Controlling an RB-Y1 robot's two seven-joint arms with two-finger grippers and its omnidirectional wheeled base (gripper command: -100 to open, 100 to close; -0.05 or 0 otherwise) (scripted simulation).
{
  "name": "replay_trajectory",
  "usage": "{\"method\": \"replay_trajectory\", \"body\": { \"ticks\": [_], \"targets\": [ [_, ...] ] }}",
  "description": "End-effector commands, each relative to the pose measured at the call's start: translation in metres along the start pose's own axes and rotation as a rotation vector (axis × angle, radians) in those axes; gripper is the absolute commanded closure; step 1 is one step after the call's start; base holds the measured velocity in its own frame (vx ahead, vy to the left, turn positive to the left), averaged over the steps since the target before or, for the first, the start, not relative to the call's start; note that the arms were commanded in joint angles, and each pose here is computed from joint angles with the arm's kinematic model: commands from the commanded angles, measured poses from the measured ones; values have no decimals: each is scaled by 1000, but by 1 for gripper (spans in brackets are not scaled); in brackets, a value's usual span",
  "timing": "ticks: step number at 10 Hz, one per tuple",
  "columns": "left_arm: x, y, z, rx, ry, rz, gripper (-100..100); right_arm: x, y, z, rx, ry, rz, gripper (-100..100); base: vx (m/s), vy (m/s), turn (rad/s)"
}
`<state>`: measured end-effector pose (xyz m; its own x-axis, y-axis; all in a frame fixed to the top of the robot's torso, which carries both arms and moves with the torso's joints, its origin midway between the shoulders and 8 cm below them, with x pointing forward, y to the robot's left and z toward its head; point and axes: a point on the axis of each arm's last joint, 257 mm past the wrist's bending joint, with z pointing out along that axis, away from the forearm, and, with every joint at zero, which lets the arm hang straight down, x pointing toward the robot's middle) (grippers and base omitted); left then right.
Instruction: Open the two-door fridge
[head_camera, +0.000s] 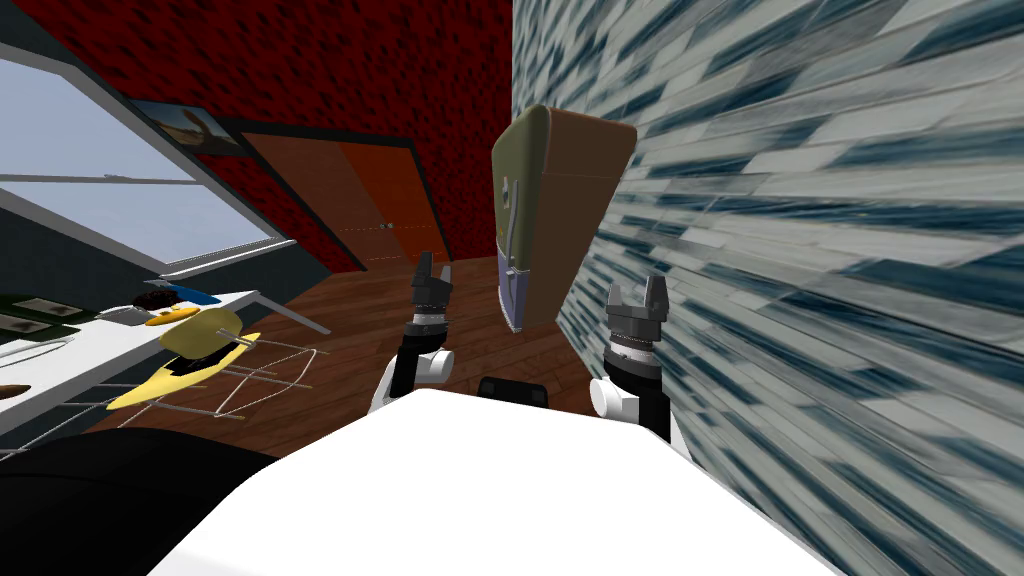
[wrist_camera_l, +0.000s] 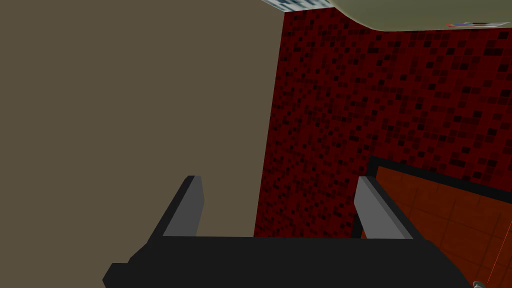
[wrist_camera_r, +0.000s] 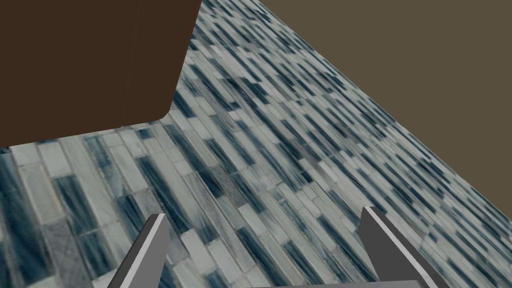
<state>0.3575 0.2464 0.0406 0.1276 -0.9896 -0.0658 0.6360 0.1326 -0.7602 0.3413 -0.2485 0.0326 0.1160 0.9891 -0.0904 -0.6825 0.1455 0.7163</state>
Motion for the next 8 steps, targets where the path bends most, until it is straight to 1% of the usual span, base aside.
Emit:
{"method": "replay_trajectory", "body": {
  "ticks": [1,8],
  "targets": [
    [0,0,0,0,0,0,0,0,0,0,0,0,0,0,0,0,0],
    [0,0,0,0,0,0,0,0,0,0,0,0,0,0,0,0,0]
  ]
}}
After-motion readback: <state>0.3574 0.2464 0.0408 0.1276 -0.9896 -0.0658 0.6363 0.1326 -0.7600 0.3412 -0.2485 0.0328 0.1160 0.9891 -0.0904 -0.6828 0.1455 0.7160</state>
